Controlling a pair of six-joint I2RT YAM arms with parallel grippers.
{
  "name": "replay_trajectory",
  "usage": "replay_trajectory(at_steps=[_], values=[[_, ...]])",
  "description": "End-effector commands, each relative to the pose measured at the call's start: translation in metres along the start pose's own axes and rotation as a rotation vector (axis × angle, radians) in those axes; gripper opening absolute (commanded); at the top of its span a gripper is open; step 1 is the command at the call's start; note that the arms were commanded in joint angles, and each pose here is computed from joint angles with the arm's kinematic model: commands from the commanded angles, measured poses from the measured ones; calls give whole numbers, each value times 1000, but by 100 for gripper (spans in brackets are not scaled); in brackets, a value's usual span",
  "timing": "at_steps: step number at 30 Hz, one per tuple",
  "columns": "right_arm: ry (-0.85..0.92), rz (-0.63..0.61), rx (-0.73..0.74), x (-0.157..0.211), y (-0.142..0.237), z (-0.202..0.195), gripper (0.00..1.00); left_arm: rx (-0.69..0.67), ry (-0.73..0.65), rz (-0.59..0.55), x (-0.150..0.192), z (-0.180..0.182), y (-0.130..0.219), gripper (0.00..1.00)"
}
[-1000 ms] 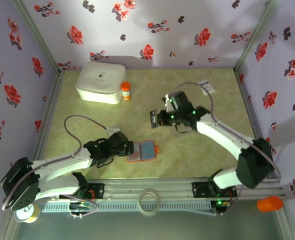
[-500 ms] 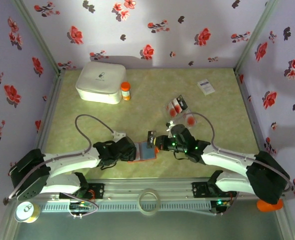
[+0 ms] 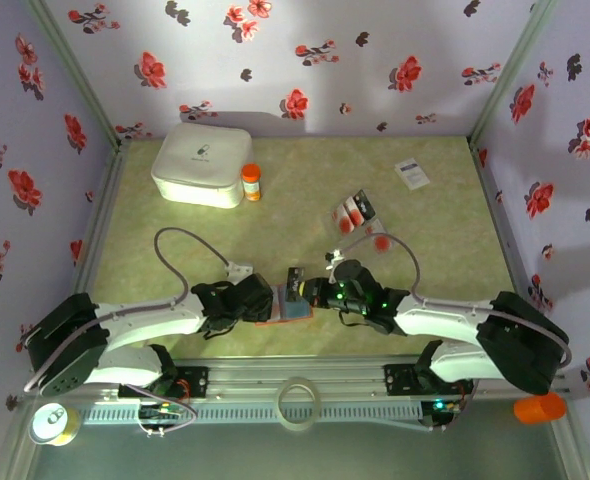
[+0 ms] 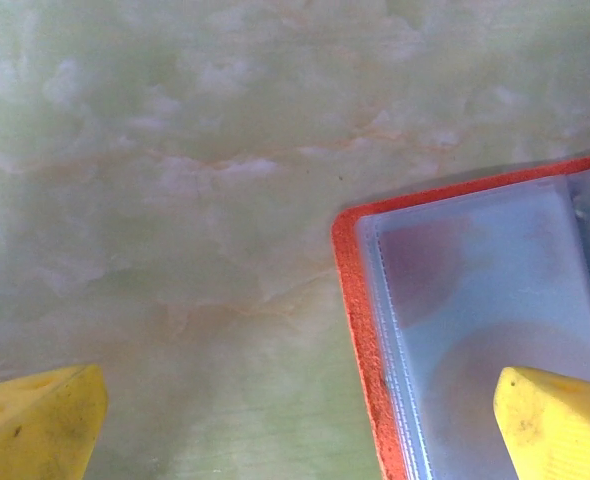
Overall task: Put the credit cards into the card holder
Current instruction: Insert the credit card into the card slot.
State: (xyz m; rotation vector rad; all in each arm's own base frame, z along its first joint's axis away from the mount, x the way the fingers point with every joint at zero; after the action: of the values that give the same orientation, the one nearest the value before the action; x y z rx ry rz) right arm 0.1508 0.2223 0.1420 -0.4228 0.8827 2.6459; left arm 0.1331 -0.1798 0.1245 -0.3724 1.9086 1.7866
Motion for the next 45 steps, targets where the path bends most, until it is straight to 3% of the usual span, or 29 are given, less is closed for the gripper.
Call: replay_trajectory(at_steps=[1, 45], values=[[-6, -22, -3, 2, -4, -2, 0, -36, -8, -14, 3, 2, -3, 100], [-5, 54, -19, 16, -37, -5, 0, -84, 15, 19, 18, 14, -6, 100]])
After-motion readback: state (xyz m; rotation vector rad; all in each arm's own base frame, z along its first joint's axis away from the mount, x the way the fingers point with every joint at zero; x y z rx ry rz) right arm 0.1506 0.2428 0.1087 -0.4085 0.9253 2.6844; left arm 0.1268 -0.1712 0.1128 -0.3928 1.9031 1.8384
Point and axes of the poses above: each hand's point on the last joint's axis, 136 mm out from that joint toward the fingers, its own y axis back along the fingers, its own z axis along the line the jaws close on, x = y × z, the point moved 10 cm from there along y, back along the fingers, and after that the axes turned 2 degrees about -y, right-handed, at the moved point
